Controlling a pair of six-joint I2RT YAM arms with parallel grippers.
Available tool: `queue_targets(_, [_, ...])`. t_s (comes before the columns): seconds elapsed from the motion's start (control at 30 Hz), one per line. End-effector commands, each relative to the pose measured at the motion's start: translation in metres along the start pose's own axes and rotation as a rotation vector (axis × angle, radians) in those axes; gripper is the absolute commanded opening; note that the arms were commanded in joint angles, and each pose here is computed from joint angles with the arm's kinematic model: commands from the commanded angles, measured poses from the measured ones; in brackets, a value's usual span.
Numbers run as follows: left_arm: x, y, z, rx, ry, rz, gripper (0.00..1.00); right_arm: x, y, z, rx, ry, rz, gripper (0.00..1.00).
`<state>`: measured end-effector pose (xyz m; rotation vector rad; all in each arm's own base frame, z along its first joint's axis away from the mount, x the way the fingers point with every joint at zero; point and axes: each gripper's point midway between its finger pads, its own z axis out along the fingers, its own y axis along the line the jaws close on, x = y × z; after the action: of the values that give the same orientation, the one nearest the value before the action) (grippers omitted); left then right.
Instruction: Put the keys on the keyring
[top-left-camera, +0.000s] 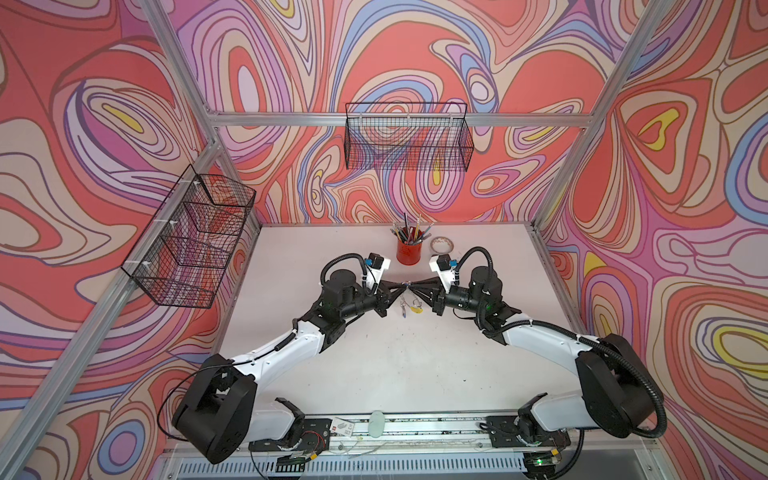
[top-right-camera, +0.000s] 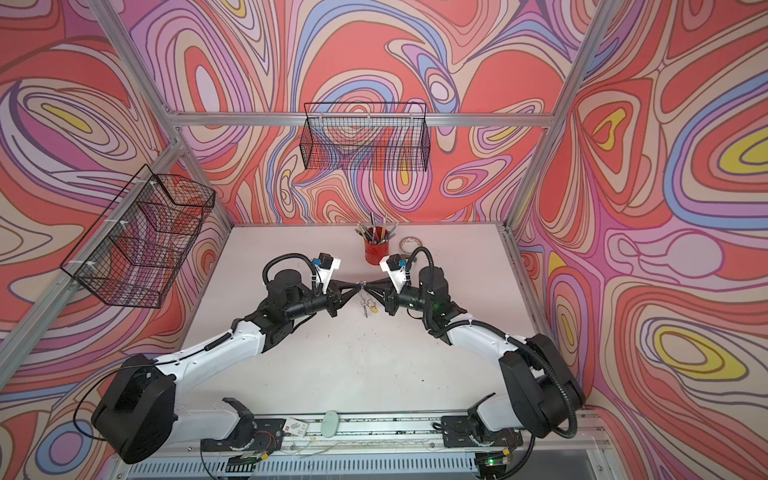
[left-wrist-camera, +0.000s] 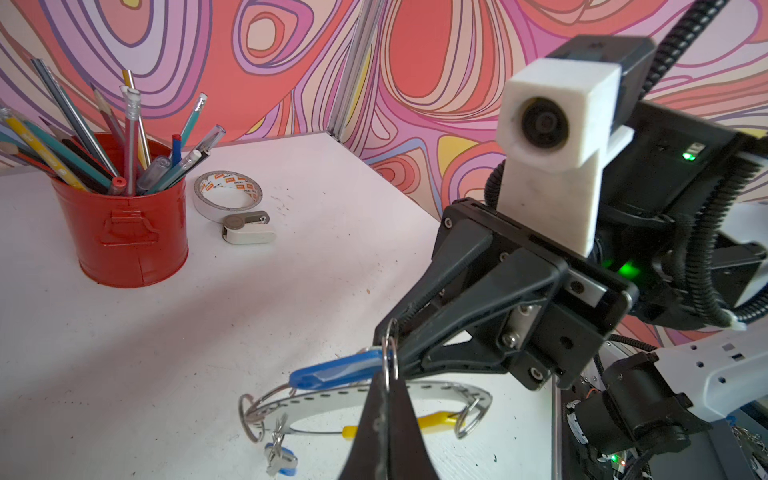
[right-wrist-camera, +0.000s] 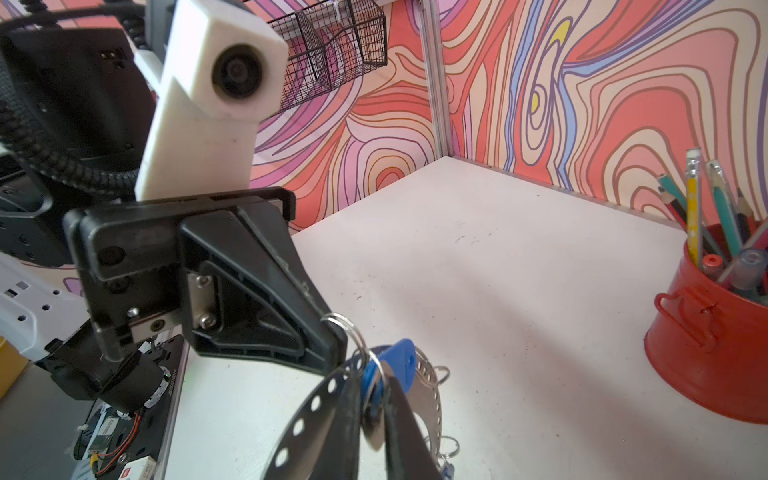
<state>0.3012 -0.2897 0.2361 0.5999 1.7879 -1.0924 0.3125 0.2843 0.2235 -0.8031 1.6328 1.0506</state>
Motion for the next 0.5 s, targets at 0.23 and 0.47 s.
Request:
queue_targets(0.23, [-0.070, -0.046, -0.006, 0.106, -0.197, 0.008, 0.00, 0.051, -0.009, 0.006, 0.052, 0.130, 0.083, 0.00])
queue_targets(0.47, [-0.081, -0.049, -0.005, 0.107, -0.241, -0.011, 0.00, 0.065, -0.007, 0.012, 0.056, 0.170, 0.101, 0.04])
